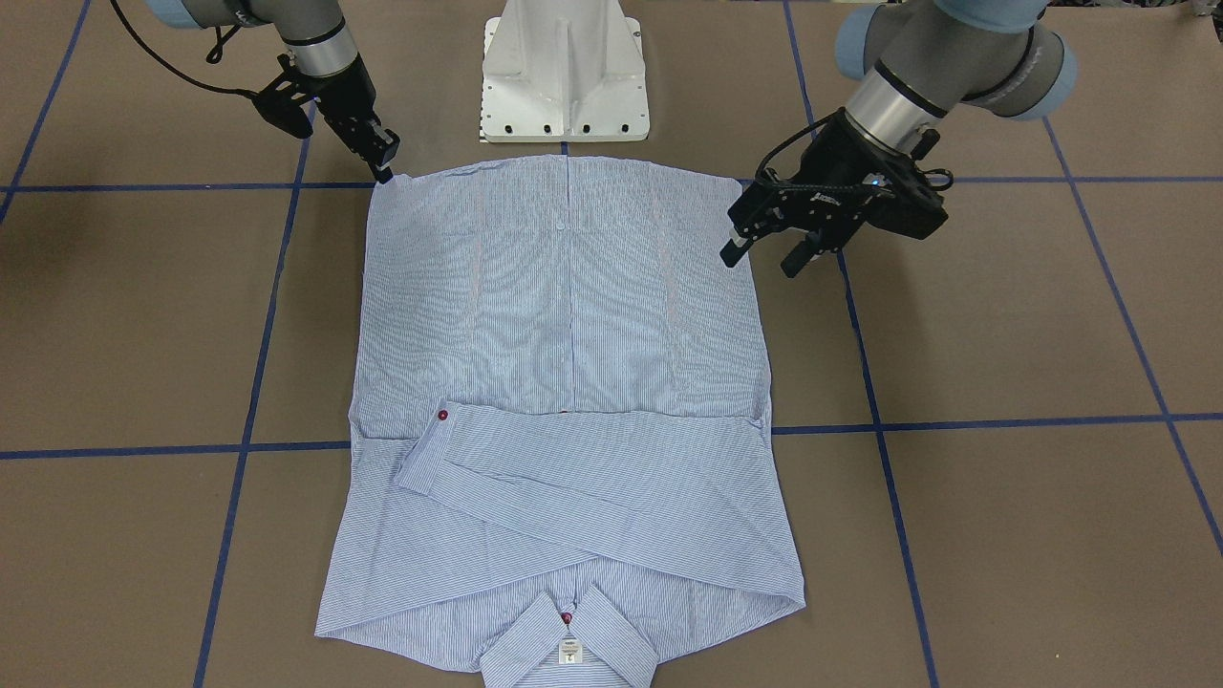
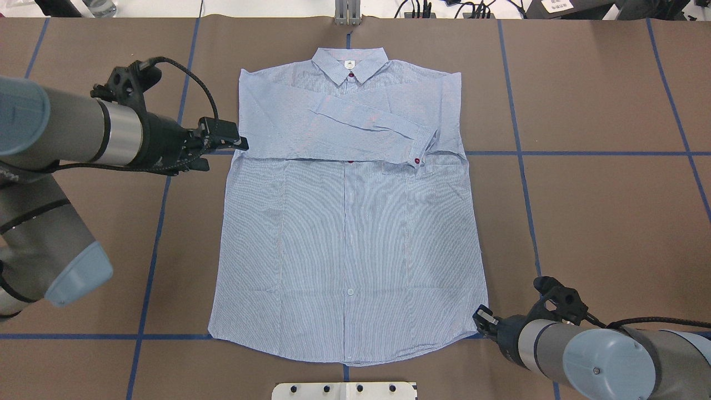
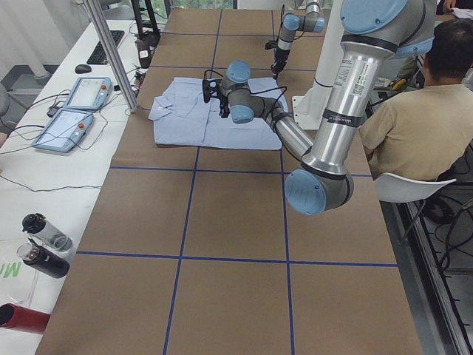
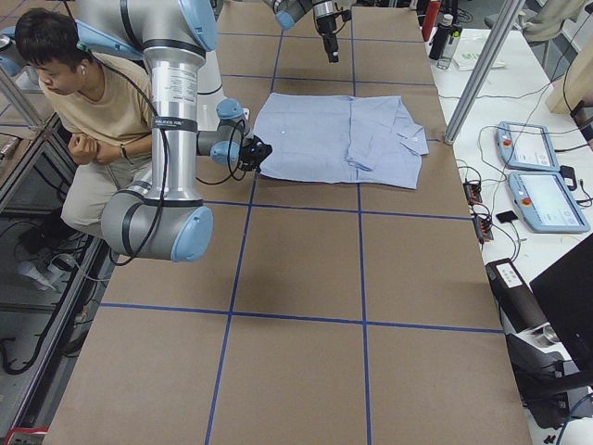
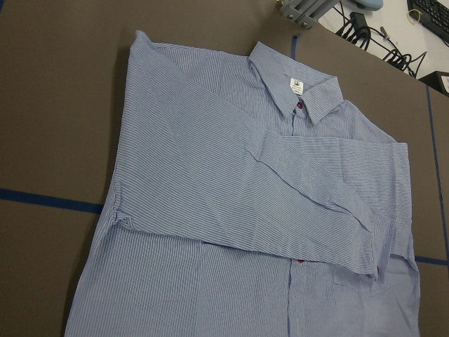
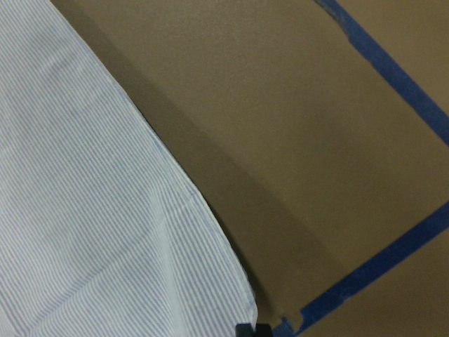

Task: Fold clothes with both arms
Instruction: 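Move the left gripper to the hem corner nearest it and grasp both hem corners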

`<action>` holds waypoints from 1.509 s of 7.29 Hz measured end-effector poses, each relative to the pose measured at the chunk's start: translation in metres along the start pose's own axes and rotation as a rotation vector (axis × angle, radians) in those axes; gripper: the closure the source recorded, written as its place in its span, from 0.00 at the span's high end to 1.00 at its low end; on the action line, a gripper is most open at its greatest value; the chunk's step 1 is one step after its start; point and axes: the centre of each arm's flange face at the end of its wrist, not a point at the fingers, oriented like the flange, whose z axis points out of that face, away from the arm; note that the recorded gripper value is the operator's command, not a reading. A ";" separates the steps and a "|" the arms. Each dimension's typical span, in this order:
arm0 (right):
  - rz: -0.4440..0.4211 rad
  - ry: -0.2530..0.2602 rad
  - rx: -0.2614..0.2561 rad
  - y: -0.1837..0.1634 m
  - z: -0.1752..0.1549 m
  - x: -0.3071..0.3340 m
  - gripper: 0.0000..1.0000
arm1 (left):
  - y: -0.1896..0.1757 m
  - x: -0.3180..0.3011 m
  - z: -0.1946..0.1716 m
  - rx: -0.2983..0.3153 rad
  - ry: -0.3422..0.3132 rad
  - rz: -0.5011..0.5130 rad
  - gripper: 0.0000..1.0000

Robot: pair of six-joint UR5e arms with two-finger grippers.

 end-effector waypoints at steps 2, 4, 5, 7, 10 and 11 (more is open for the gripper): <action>0.001 -0.008 -0.006 0.001 -0.004 -0.002 0.00 | 0.072 -0.041 0.025 -0.042 -0.075 -0.068 0.94; 0.002 -0.017 -0.013 0.002 -0.009 -0.005 0.00 | 0.142 -0.076 0.045 -0.100 -0.151 -0.135 0.89; 0.003 -0.020 -0.016 0.003 -0.011 -0.006 0.00 | 0.168 -0.089 0.047 -0.114 -0.179 -0.150 0.87; 0.003 -0.023 -0.017 0.003 -0.013 -0.006 0.00 | 0.202 -0.121 0.047 -0.114 -0.246 -0.155 0.83; 0.003 -0.023 -0.017 0.003 -0.013 -0.006 0.00 | 0.221 -0.137 0.055 -0.102 -0.304 -0.168 0.81; 0.002 -0.023 -0.017 0.003 -0.013 -0.006 0.00 | 0.223 -0.137 0.057 -0.102 -0.310 -0.168 0.79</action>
